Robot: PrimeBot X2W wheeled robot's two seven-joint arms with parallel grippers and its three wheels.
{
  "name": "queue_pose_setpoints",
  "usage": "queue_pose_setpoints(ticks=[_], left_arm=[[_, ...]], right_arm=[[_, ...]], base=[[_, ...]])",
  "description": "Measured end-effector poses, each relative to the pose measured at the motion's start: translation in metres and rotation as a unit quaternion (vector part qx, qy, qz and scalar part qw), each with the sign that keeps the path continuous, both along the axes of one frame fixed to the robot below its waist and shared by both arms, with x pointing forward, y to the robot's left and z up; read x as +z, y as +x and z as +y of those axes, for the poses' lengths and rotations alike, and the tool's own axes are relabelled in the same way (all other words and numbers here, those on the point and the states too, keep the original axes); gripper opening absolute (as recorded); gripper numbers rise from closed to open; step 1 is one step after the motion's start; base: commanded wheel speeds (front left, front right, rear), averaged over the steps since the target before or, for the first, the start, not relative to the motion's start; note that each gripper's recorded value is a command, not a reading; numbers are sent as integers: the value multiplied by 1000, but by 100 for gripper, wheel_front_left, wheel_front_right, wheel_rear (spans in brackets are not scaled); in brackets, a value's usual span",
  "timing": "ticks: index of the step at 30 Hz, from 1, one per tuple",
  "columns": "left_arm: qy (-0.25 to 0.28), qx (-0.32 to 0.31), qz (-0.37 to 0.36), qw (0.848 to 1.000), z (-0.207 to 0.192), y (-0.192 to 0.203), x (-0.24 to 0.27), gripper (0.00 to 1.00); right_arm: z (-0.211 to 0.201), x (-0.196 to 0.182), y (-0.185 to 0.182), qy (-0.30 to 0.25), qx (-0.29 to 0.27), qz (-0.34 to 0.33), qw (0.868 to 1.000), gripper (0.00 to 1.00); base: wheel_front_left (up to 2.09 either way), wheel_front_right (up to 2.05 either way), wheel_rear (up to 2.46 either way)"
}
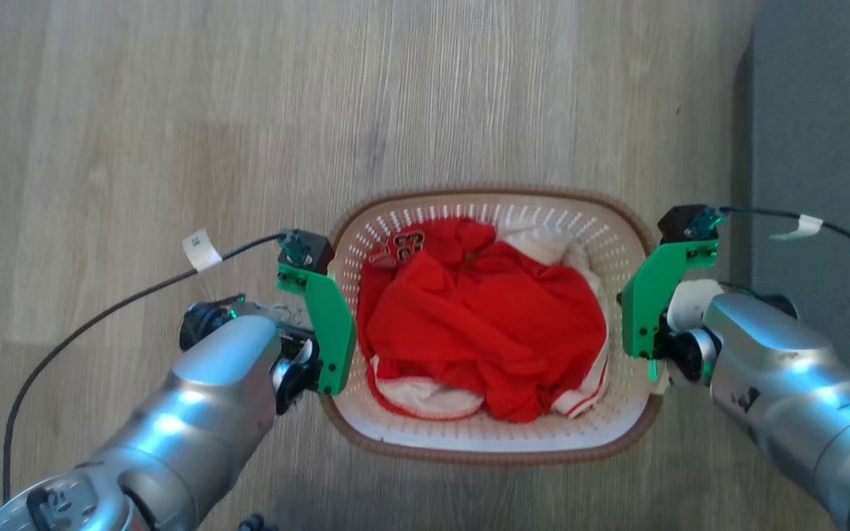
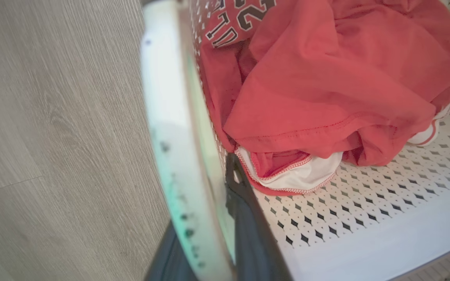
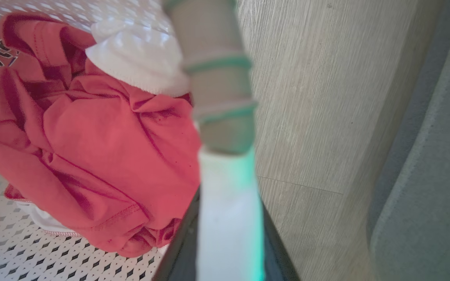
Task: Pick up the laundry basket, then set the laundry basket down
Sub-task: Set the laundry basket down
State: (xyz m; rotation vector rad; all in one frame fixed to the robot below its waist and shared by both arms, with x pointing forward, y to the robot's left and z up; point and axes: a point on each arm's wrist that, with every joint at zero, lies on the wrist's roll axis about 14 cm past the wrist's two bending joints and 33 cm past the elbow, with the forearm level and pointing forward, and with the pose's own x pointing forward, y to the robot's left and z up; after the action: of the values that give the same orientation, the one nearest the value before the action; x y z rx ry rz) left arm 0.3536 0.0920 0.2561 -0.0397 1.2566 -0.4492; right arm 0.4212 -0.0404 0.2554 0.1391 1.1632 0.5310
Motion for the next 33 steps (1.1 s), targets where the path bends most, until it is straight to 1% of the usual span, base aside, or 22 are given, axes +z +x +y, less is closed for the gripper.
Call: queue_pose_setpoints(ticks=[3, 4, 7, 13, 18, 26, 33], left_arm=[[-2, -4, 8, 1000, -2, 1, -15, 0], [-4, -11, 8, 1000, -4, 3, -23, 0], [-8, -20, -3, 1000, -7, 8, -36, 0], [-7, -34, -8, 999, -8, 21, -55, 0], [-11, -42, -7, 999, -12, 27, -72, 0], [-18, -45, 9, 999, -18, 29, -96, 0], [-19, -39, 23, 999, -18, 24, -109, 0]], right_arm=[[-2, -18, 4, -1, -1, 0, 1000, 0], [-3, -31, 3, -2, -4, 8, 1000, 0], [-4, -48, 5, 1, -16, 16, 1000, 0], [-7, -72, 13, 9, -49, 28, 998, 0], [-11, -93, 12, 9, -62, 36, 997, 0], [-15, -118, 20, 3, -71, 26, 997, 0], [-16, -132, 20, -5, -60, 29, 998, 0]], base=[[0, 0, 0], [0, 0, 0], [0, 0, 0], [0, 0, 0], [0, 0, 0], [0, 0, 0], [0, 0, 0]])
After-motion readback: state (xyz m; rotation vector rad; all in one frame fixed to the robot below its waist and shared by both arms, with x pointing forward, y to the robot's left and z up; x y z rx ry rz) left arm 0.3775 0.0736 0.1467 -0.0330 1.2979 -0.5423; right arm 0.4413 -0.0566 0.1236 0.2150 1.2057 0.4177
